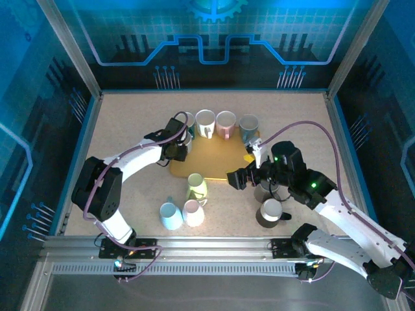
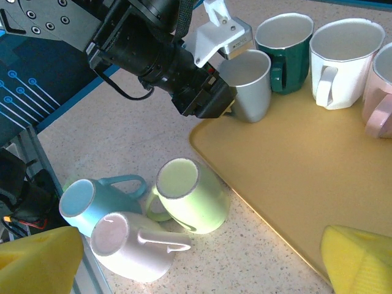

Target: Turn the mug right side up

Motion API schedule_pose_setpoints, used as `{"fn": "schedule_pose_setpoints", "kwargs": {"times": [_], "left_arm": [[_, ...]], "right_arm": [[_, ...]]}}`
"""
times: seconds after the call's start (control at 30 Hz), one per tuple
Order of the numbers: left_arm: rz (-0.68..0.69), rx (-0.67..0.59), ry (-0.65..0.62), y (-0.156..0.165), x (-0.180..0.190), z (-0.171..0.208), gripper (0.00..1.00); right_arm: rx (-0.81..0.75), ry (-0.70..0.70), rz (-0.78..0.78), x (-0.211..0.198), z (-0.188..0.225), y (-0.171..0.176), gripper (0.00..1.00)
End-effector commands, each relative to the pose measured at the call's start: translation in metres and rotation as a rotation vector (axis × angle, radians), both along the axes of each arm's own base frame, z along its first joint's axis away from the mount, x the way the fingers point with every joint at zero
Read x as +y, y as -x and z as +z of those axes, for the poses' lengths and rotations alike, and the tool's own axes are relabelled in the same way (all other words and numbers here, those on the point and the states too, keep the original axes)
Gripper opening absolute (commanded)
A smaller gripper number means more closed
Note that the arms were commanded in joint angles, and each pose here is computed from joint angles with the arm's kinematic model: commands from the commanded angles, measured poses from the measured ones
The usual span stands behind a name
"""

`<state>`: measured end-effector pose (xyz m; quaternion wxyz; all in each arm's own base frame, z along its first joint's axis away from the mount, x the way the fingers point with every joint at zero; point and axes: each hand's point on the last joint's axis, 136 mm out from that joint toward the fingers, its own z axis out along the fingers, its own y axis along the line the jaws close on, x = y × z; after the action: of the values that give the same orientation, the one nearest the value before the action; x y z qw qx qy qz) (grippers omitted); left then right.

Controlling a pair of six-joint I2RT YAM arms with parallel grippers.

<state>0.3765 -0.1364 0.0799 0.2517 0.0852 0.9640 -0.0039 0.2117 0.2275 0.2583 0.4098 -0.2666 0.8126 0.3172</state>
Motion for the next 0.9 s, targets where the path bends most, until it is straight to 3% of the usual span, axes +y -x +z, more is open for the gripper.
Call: {"fn": "schedule_pose_setpoints", "kwargs": {"times": [0.0,0.13,0.63,0.87], "left_arm": [[0.015,-0.042,0.046,-0.008,-0.004,0.014,0.40],[0.039,-0.041,0.037,0.001,0.004,0.016,0.44],[0.124,0.030,-0.062,0.014,0.038,0.009,0.47],[0.127,-0.008,0.164,0.035,0.015,0.052,0.50]], "right_arm": [[-0.016,0.005,0.029,0.005,0.001,0.004,1.00],[-0.014,0.015,0.020,0.004,-0.001,0.003,1.00],[-0.026,0.113,0.064,0.025,-0.007,0.010,1.00],[0.009,0.368,0.096,0.053,-0.039,0.012,1.00]]}}
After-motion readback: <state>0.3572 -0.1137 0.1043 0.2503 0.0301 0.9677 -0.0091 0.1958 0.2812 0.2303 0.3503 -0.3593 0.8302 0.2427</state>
